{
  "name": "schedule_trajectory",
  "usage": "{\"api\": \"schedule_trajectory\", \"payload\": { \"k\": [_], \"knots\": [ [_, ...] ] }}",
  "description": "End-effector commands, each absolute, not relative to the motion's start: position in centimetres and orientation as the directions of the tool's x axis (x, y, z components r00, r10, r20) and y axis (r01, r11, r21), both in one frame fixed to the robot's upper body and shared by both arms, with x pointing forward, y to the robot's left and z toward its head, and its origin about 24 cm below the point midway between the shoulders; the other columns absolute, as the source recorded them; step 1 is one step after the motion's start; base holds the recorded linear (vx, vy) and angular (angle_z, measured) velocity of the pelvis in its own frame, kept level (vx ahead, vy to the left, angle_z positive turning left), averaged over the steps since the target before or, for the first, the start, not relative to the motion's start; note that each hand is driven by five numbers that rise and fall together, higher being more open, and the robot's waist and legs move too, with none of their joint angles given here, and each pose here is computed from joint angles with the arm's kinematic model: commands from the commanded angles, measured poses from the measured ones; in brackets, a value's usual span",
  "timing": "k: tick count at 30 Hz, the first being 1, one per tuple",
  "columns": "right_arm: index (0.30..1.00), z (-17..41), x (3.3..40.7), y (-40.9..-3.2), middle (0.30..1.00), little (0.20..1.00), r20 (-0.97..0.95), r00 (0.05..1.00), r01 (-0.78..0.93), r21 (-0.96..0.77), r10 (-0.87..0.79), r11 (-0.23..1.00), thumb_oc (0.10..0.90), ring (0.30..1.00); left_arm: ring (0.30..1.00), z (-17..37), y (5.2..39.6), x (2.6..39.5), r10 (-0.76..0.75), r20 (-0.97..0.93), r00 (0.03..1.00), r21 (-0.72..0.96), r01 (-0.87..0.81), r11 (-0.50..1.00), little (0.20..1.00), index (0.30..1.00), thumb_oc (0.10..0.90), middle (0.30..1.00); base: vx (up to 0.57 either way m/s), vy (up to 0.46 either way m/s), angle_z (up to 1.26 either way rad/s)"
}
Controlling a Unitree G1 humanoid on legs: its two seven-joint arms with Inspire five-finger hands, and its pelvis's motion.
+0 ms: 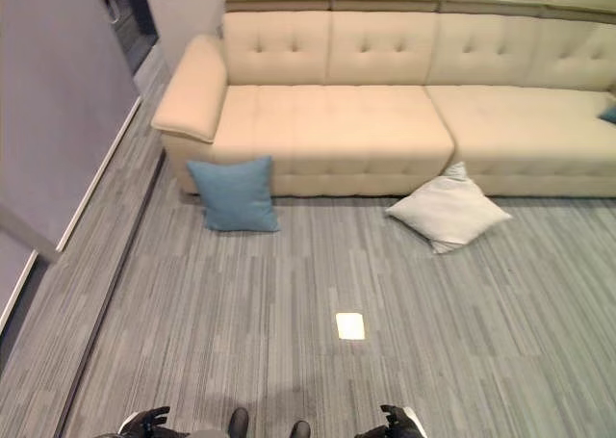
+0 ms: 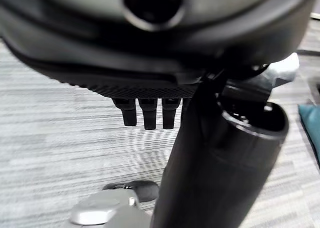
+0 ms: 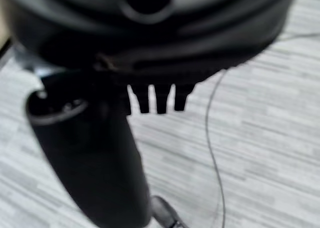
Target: Pick up all the scattered cushions and arrange them neatly on the sofa.
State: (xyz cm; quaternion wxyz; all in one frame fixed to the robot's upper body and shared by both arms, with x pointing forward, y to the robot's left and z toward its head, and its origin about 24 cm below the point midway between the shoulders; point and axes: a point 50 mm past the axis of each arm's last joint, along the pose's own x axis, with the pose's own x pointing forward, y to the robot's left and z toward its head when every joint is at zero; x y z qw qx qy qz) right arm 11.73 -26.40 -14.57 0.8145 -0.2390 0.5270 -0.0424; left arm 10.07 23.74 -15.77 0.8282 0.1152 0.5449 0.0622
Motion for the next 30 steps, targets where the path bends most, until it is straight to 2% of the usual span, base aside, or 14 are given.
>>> {"api": "schedule_trajectory", "payload": {
  "k": [1, 9, 15, 27, 30],
  "knots": [
    [0.900, -13.9, 12.7, -27.4, 0.900, 0.900, -0.796, 0.481, -0.169, -0.496, -0.368, 0.852, 0.800, 0.900, 0.900, -15.5, 24.1, 10.9, 0.254, -0.873, 0.417, 0.293, 0.031, 0.956, 0.900, 0.900, 0.800, 0.900, 0.08, 0.123, 0.79],
    [0.900, -14.4, 13.0, -25.6, 0.900, 0.900, -0.814, 0.487, -0.217, -0.464, -0.317, 0.859, 0.800, 0.900, 0.900, -15.6, 25.4, 9.6, 0.285, -0.881, 0.377, 0.312, 0.009, 0.950, 0.900, 0.900, 0.800, 0.900, 0.10, 0.145, 0.20],
    [0.900, -14.3, 14.6, -23.6, 0.900, 0.900, -0.810, 0.535, -0.299, -0.448, -0.240, 0.843, 0.800, 0.900, 0.900, -15.0, 26.8, 9.9, 0.328, -0.862, 0.386, 0.344, -0.028, 0.938, 0.900, 0.900, 0.800, 0.900, 0.09, 0.170, 0.02],
    [0.900, -14.6, 13.2, -24.3, 0.900, 0.900, -0.824, 0.500, -0.284, -0.445, -0.265, 0.849, 0.800, 0.900, 0.900, -14.9, 27.0, 10.1, 0.341, -0.854, 0.394, 0.350, -0.050, 0.935, 0.900, 0.900, 0.800, 0.900, 0.20, -0.045, 0.43],
    [0.900, -14.2, 13.9, -24.9, 0.900, 0.900, -0.804, 0.520, -0.230, -0.456, -0.288, 0.860, 0.800, 0.900, 0.900, -14.6, 26.4, 11.8, 0.315, -0.839, 0.444, 0.334, -0.037, 0.942, 0.900, 0.900, 0.800, 0.900, 0.11, -0.147, 0.49]
  ]
}}
